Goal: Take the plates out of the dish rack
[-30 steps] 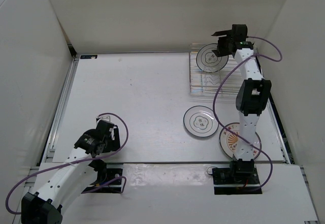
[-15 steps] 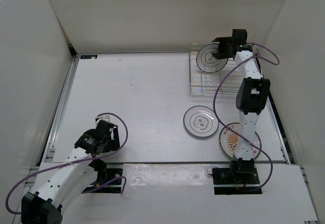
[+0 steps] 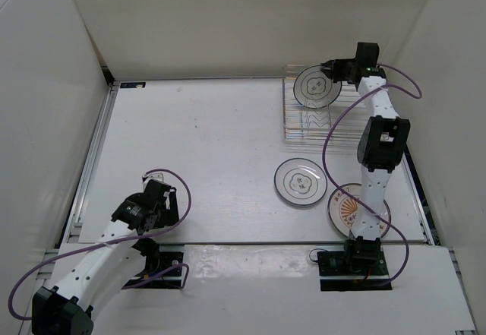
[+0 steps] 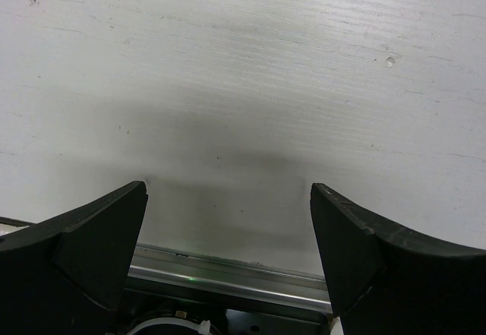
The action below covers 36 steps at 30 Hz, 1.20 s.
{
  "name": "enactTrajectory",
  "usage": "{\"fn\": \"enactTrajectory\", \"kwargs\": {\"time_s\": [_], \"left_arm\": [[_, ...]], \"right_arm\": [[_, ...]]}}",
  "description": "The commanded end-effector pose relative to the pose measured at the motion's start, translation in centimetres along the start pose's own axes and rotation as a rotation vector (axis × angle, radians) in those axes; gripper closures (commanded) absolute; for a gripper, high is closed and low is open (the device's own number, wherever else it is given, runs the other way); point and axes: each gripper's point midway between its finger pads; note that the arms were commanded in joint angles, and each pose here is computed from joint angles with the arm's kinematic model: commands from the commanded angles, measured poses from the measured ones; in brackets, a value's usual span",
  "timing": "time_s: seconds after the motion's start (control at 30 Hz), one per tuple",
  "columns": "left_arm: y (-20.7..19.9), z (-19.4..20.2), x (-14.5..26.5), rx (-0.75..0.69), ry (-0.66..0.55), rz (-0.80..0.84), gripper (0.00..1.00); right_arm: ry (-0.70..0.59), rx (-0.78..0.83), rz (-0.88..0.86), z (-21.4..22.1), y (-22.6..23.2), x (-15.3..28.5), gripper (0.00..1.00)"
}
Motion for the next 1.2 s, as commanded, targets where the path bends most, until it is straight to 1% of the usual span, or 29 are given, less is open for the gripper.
{"fn": "enactTrajectory", "kwargs": {"time_s": [0.0,0.1,0.17,0.2,0.23,0.53,0.57,0.67,0.77,0.87,0.9,0.97,1.17], "left_arm": [[0.3,-0.2,-0.1,0.012,-0.012,-0.019,0.00],[0.4,-0.1,-0.1,0.010,-0.011,-0.020,0.00],[0.3,-0.1,-0.1,0.007,-0.011,-0.017,0.00],[0.3,-0.1,-0.1,0.006,-0.010,-0.016,0.00],[0.3,-0.2,-0.1,0.008,-0.013,-0.016,0.00],[0.1,-0.1,-0.1,0.003,-0.012,-0.003,0.00],[0.1,-0.2,-0.1,0.006,-0.016,-0.003,0.00],[0.2,-0.1,-0.1,0.006,-0.013,-0.004,0.00],[0.1,-0.3,0.0,0.010,-0.019,0.000,0.00],[0.1,-0.2,0.0,0.008,-0.014,-0.003,0.00],[0.2,-0.1,-0.1,0.007,-0.011,-0.007,0.00],[0.2,-0.2,0.0,0.009,-0.014,-0.008,0.00],[0.4,-0.2,-0.1,0.011,-0.017,-0.022,0.00]], "right_arm": [[0.003,0.023,-0.007,0.0,0.4,1.0,0.78],[0.002,0.020,-0.020,-0.2,0.7,1.4,0.88],[0.010,0.019,-0.032,-0.1,1.1,1.8,0.92],[0.009,0.017,-0.031,-0.2,1.1,1.9,0.98],[0.007,0.020,-0.042,-0.3,1.6,2.4,1.00],[0.039,0.020,-0.065,0.0,2.0,3.3,1.00],[0.048,0.020,-0.068,0.0,1.9,3.1,0.95],[0.050,0.013,-0.070,-0.2,1.8,3.1,0.69],[0.047,0.008,-0.071,-0.6,1.5,2.6,0.61],[0.044,-0.006,-0.060,-1.2,0.9,2.2,0.56],[0.040,-0.008,-0.065,-1.4,1.1,2.2,0.56],[0.042,-0.024,-0.056,-1.7,0.5,1.7,0.52],[0.057,-0.068,-0.058,-2.8,-0.4,0.3,0.52]]}}
Point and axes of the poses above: each gripper's point midway between its finger pads, its own x axis back along the fingers, its own y axis along the line the jaws close on, z = x × y, and after that the axes turned 13 degrees about x, right-handed
